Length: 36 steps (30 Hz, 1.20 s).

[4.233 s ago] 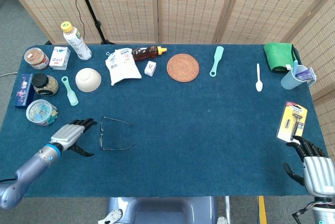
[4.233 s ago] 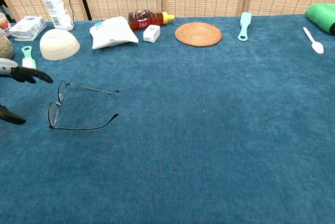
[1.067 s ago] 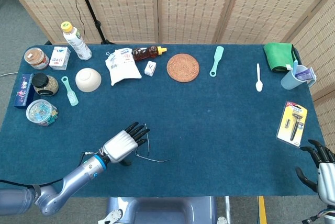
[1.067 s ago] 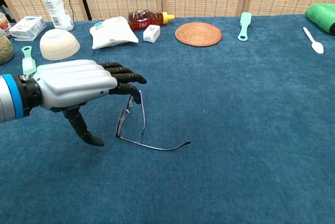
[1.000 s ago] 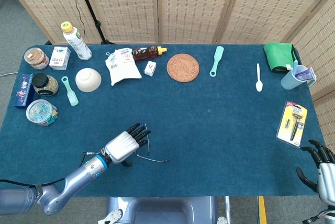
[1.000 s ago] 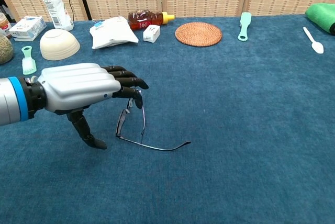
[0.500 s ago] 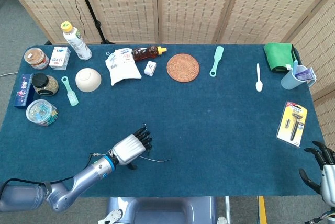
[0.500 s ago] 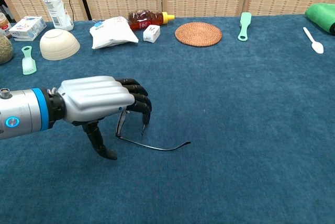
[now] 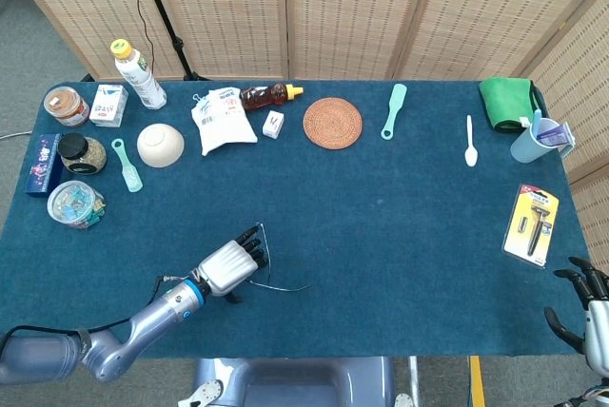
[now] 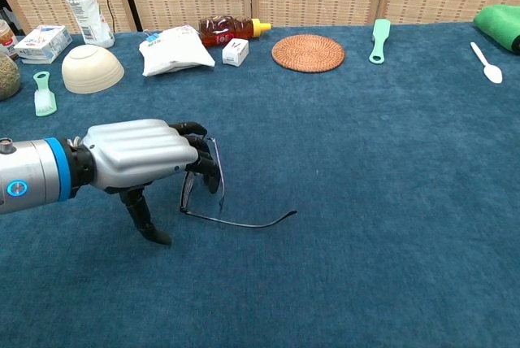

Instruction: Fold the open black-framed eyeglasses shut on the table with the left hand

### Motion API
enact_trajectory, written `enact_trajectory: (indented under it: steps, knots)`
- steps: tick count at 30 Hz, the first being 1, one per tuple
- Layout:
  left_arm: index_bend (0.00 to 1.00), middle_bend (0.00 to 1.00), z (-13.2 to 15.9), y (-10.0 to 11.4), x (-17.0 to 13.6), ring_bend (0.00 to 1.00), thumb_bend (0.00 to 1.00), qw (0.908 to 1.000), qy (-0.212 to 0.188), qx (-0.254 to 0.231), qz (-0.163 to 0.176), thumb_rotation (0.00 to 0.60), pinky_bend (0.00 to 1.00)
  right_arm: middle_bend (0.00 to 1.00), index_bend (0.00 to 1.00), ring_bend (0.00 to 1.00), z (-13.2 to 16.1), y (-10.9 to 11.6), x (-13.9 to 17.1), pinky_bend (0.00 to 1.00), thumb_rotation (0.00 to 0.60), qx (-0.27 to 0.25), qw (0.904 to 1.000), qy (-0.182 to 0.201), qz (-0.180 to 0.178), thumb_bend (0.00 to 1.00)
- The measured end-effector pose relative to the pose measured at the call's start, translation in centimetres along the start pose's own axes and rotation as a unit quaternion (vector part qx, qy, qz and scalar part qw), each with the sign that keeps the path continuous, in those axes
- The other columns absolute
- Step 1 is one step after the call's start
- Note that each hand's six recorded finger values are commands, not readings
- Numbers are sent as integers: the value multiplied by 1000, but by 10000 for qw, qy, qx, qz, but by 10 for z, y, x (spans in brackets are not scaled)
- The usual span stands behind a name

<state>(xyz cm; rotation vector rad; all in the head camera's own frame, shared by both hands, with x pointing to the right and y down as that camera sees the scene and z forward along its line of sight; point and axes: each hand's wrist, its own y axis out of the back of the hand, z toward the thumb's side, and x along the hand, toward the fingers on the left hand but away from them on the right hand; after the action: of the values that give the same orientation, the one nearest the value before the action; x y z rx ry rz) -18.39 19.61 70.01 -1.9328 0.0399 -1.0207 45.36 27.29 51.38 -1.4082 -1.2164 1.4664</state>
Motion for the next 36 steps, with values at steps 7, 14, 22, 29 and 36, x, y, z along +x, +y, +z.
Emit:
enact_trajectory:
  steps: [7,14,22,29,36]
  knots:
    - [422,386,-13,2,-7,229,1,9998,109,188,15,484,0,208,323,259,3,-1,-2,359,600,-14,10000,49,0,273]
    - [422,364,-24,0,-17,214,1,9994,205,262,-30,484,0,208,322,259,6,-2,-3,359,600,-32,10000,77,19,274]
    - [422,366,-25,4,-25,224,1,9995,220,192,83,484,0,208,323,259,7,-1,-3,361,600,-36,9999,107,-2,273]
    - [422,371,-40,11,-46,232,1,9988,435,101,216,483,0,208,323,259,10,0,-3,363,600,-42,9999,143,-8,273]
    - [399,356,-53,23,-71,226,1,9959,693,-191,543,484,0,208,322,259,13,0,-4,363,600,-36,9998,185,-10,273]
